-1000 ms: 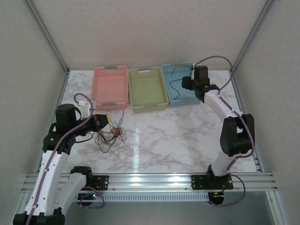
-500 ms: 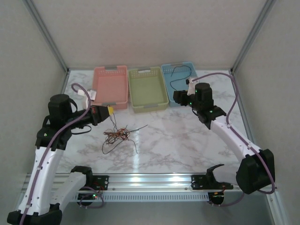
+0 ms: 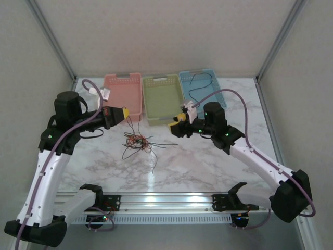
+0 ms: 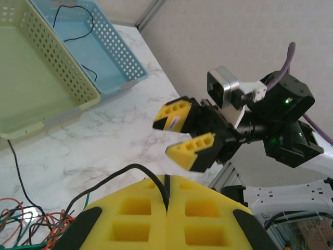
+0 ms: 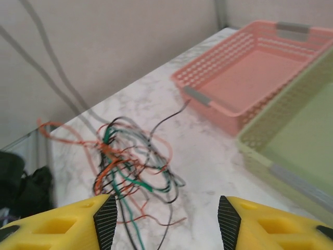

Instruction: Untangle the cables

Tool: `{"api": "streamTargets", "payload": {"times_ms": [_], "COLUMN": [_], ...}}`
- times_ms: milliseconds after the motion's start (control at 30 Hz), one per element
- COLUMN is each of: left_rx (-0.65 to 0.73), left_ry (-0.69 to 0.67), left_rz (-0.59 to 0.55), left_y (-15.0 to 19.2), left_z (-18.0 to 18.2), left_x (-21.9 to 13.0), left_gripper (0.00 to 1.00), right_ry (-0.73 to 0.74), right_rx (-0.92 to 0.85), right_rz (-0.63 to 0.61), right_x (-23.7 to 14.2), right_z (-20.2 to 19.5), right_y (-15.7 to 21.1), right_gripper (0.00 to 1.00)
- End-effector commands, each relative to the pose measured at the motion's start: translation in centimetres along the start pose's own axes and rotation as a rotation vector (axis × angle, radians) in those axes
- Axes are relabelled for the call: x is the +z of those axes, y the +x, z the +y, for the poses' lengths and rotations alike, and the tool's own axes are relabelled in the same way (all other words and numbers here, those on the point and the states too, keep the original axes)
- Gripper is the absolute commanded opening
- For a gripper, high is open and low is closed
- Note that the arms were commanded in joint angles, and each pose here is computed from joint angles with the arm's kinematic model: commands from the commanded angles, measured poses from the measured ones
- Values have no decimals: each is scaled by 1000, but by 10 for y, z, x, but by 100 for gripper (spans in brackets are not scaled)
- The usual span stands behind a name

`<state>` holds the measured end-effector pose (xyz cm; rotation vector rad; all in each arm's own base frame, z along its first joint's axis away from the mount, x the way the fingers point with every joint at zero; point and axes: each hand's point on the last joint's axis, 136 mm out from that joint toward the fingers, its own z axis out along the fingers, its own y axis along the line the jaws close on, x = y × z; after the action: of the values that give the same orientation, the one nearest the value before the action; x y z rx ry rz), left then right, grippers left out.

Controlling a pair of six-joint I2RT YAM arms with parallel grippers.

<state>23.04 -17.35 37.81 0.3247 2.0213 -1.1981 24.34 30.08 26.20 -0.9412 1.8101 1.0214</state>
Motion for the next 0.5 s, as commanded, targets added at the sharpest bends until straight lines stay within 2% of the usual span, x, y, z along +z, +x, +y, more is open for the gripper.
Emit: {"api": "streamTargets", "payload": {"times_ms": [0,467], "left_rx": [23,-110], "left_ry": [20,-66], "left_rz": [-14,-109], "left_y": [-10,-36], "left_z": [-16,-12], "left_x": [-6,-12], "left_gripper": [0,0], "right_ry": [-115,-249], "right_rx": [-104,-215], "right_rz": [7,60], "right_x": [10,81], "right_z": [28,93], "right_y": [-11,-33], "right_gripper": [57,51]}}
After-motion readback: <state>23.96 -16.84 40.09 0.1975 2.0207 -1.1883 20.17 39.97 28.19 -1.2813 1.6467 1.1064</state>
